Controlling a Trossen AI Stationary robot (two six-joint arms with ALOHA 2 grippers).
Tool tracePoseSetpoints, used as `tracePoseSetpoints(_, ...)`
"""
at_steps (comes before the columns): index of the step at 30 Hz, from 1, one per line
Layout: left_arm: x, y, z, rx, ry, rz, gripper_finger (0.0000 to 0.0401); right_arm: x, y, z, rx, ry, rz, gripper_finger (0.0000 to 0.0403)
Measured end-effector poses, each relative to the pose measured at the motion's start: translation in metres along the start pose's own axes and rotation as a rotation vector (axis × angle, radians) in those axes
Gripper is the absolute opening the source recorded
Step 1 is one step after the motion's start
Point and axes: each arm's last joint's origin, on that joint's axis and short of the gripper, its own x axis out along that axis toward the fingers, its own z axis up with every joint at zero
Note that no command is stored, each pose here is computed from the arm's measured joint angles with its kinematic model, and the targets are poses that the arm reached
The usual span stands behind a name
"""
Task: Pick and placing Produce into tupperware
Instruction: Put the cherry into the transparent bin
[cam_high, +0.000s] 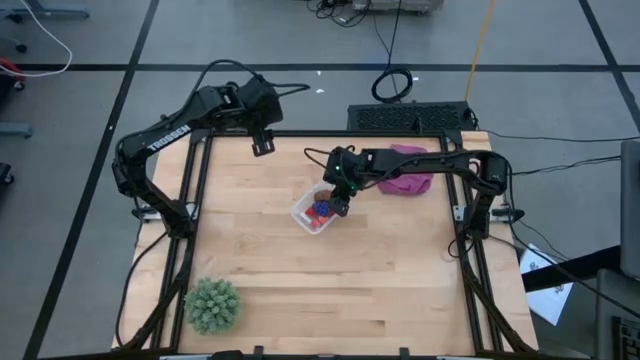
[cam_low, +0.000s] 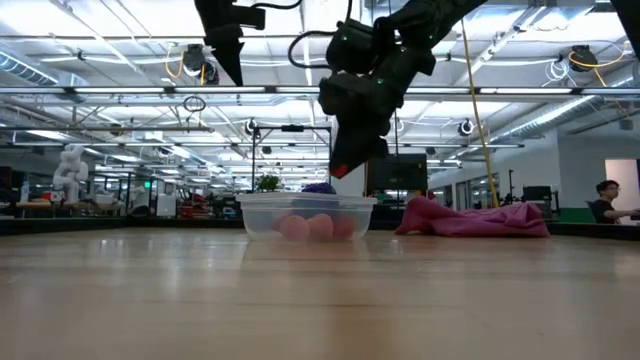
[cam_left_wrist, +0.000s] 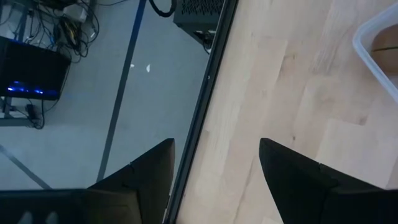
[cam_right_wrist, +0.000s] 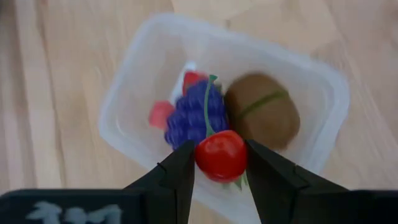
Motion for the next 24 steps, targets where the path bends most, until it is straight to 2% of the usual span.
tracePoseSetpoints(7, 0.000, 0.000, 0.000, 0.001, -0.001, -0.007, 0.0239, 0.001, 0.002, -0.008, 0.031, 0.075, -0.010, 0.0123)
tracePoseSetpoints(24, 0.000, -0.001, 0.000, 0.003, -0.007, -0.020, 0.0239, 0.011, 0.000, -0.019, 0.032, 0.076, -0.009, 0.0123)
